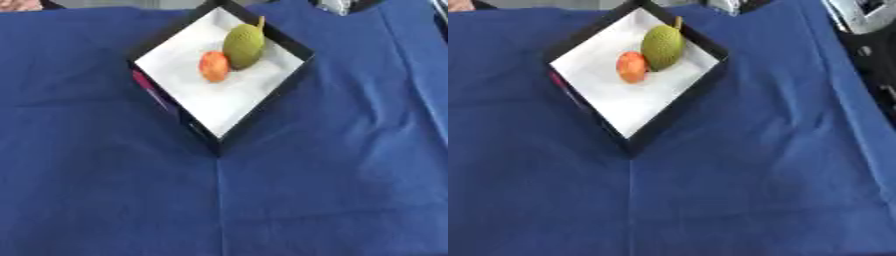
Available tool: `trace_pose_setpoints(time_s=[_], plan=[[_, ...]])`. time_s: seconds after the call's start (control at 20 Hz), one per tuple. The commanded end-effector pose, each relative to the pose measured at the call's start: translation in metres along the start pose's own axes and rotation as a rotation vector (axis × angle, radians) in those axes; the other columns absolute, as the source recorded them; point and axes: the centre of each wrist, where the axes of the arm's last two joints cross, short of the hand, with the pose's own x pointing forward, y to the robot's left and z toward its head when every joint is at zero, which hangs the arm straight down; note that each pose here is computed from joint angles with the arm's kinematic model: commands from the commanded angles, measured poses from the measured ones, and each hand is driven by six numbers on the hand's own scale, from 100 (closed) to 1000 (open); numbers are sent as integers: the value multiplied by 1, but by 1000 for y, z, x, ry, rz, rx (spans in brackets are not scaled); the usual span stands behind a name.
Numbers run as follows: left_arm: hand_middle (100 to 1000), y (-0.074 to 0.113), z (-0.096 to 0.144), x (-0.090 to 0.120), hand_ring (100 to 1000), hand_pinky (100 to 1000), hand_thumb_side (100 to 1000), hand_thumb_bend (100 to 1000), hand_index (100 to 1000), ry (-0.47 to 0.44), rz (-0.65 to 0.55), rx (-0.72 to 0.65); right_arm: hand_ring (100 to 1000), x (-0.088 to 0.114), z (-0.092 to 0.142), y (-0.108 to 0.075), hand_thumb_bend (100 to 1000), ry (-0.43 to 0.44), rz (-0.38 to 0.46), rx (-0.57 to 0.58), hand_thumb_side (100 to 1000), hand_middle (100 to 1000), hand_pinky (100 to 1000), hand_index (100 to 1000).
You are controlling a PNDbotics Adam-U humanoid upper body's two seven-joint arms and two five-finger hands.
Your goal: Pick up objects on the table and place them in the box.
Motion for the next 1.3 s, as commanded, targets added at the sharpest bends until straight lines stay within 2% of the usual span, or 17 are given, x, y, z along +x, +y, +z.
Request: trace_pose_setpoints(time_s=[0.05,0.15,0.4,0.55,0.75,0.8,0.85,0.95,1.0,1.05,1.1,1.15,1.2,1.3], plan=[[700,6,-1,9,719,708,647,100,766,-25,-18,13,571,-7,-26,2,194,-100,56,94,343,430,795,568],[700,7,-1,10,719,708,646,100,767,-31,-17,27,570,-13,-39,12,205,-91,58,108,340,427,795,566],[701,10,3,11,718,709,646,100,767,-39,-18,70,574,-28,-58,48,222,-45,75,149,447,433,784,566],[702,10,2,12,718,710,645,100,767,-48,-16,85,582,-35,-61,75,227,-15,96,205,507,443,787,572],[701,9,1,13,717,710,646,100,766,-53,-16,86,588,-36,-67,104,247,16,142,285,583,459,788,582],[700,9,1,13,717,710,637,100,765,-51,-16,83,598,-36,-69,110,300,17,155,301,581,467,793,594],[700,9,1,13,717,710,646,100,765,-51,-15,80,607,-35,-71,115,261,18,166,316,615,477,798,605],[700,8,0,14,717,710,645,100,765,-51,-15,75,621,-34,-73,124,279,18,185,339,642,490,804,621],[700,8,0,14,717,711,645,100,765,-50,-15,73,690,-33,-74,128,327,18,198,359,695,552,828,696],[700,8,0,14,717,711,645,100,765,-49,-15,71,721,-33,-75,131,346,18,210,379,702,582,838,728],[699,8,0,13,717,711,645,100,765,-48,-15,68,789,-32,-76,134,388,16,222,402,716,663,878,801],[699,8,0,13,717,711,645,100,765,-47,-15,66,789,-31,-76,136,388,14,231,418,716,663,878,801],[699,8,0,13,717,711,645,100,765,-45,-15,64,858,-31,-77,137,444,13,240,436,734,751,939,872],[699,8,0,12,717,711,645,100,765,-44,-15,62,885,-30,-77,138,451,15,247,457,722,787,994,907]])
